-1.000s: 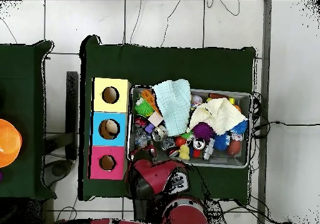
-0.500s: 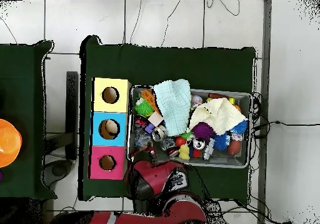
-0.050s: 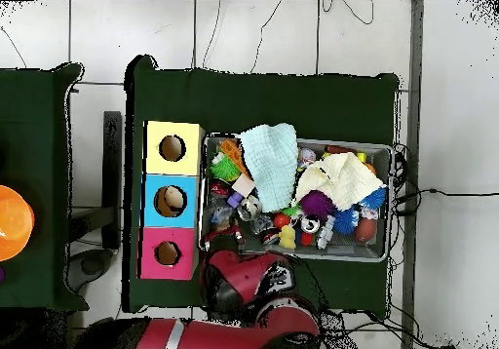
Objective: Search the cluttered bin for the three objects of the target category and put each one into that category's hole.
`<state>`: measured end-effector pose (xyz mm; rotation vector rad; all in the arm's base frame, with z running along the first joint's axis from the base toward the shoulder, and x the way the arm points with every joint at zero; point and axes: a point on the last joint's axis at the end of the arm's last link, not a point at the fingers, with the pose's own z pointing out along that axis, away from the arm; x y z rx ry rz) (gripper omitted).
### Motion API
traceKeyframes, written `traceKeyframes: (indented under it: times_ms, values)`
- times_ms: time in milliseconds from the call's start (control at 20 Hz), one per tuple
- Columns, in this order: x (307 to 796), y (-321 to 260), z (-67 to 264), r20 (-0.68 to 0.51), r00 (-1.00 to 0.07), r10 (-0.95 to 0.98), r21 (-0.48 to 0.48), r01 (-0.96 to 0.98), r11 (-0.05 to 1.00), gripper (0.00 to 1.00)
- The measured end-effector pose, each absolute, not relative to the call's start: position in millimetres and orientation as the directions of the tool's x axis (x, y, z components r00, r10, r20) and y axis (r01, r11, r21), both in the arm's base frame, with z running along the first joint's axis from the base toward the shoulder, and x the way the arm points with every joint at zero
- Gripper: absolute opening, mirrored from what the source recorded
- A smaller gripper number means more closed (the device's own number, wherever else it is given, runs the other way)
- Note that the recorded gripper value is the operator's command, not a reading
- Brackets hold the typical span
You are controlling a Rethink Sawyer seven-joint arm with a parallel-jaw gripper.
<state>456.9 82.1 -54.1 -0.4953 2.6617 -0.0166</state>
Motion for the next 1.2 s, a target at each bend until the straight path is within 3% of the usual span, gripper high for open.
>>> traceKeyframes:
  times_ms: [750, 1200]
  values:
    - [462.3, 74.0, -60.2, -0.468, -0.821, -0.327, -0.092, -0.323, 0.942, 1.00]
    - [479.0, 62.7, -69.0, -0.514, -0.816, -0.266, -0.025, -0.296, 0.955, 1.00]
